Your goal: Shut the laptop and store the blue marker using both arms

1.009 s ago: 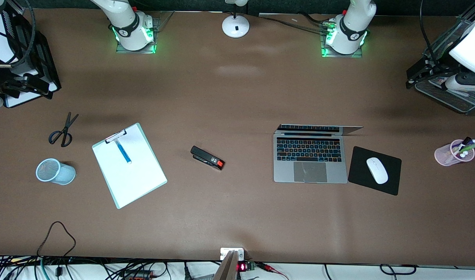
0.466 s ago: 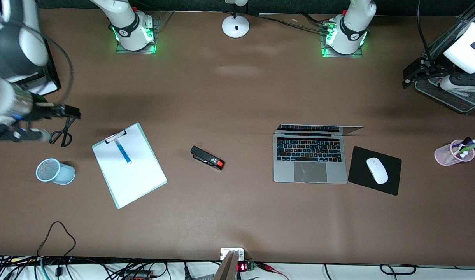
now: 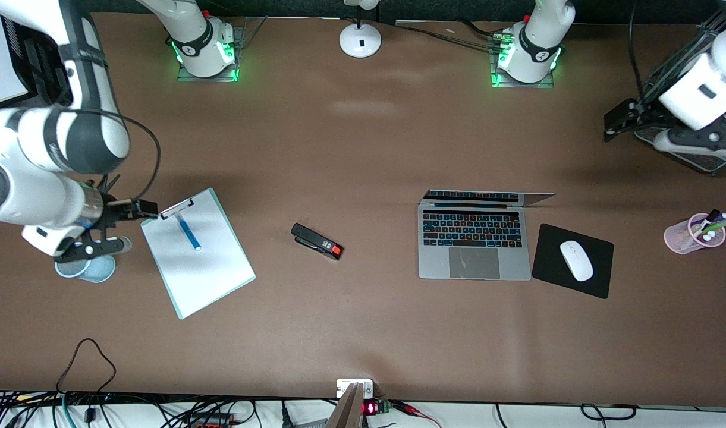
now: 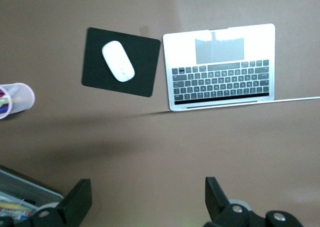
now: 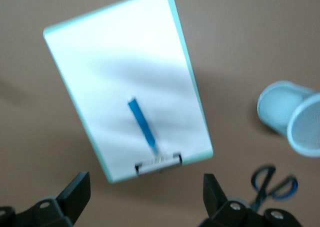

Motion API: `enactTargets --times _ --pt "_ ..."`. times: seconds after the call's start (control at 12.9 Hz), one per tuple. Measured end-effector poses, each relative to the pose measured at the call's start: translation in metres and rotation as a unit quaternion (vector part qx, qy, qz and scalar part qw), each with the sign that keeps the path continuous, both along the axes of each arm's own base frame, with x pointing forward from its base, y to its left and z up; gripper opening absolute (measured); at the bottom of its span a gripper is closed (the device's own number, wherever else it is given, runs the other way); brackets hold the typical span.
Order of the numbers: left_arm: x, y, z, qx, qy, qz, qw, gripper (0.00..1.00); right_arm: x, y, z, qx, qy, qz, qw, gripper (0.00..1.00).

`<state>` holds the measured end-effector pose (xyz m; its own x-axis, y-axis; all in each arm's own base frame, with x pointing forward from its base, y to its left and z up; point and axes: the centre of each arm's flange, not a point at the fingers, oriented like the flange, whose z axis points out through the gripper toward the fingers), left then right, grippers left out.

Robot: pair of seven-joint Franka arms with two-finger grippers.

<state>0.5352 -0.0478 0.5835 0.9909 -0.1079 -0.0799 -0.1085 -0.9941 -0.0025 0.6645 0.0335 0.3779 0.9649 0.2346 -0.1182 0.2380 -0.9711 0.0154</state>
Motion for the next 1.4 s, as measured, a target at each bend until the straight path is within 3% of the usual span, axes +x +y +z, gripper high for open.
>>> enactTargets --times 0.16,0.39,0.62,1.01,1.4 --pt "0.008 -0.017 -0.021 -0.001 0.019 -0.014 1.0 1.0 0.011 0.003 -0.027 0.024 -0.015 0.02 0.999 1.0" --pt "0.022 -0.018 -0.053 -0.005 0.048 -0.016 0.999 1.0 0.016 0.006 -0.078 0.046 0.005 0.076 0.996 1.0" --pt "0.035 -0.017 -0.093 -0.009 0.088 -0.018 0.996 1.0 0.016 0.006 -0.12 0.045 0.023 0.098 0.994 1.0" --pt "0.047 -0.029 -0.129 -0.012 0.132 -0.028 0.991 1.0 0.021 0.016 -0.159 0.036 0.007 0.129 0.991 1.0" --pt "0.034 -0.077 -0.159 0.023 0.19 0.021 0.981 1.0 0.021 0.017 -0.179 0.035 0.009 0.146 0.989 0.95"
